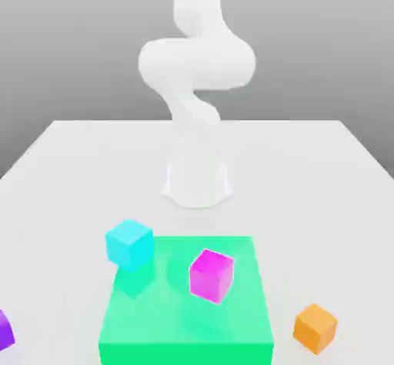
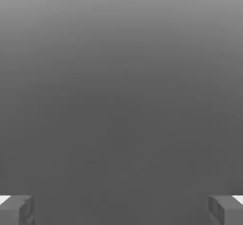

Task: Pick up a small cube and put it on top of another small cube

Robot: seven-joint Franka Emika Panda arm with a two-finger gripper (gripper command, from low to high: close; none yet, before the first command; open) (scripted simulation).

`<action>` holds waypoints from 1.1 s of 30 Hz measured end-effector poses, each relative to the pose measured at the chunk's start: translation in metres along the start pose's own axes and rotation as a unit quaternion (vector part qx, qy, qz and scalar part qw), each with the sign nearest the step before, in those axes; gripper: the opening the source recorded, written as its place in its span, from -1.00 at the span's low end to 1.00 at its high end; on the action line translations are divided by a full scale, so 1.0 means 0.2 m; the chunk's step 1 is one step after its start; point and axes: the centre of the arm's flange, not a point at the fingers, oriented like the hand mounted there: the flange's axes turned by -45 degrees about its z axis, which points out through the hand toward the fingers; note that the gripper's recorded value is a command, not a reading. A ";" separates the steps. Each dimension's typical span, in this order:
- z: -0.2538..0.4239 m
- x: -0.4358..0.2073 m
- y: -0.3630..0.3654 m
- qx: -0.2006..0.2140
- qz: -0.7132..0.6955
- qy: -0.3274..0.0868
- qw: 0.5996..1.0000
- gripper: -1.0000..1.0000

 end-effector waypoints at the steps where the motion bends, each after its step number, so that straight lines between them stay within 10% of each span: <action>1: 0.09 -0.01 -0.03 -0.005 0.014 -0.013 1.000 0.00; 33: 2.09 -1.51 -0.79 -0.158 0.364 -0.322 0.860 0.00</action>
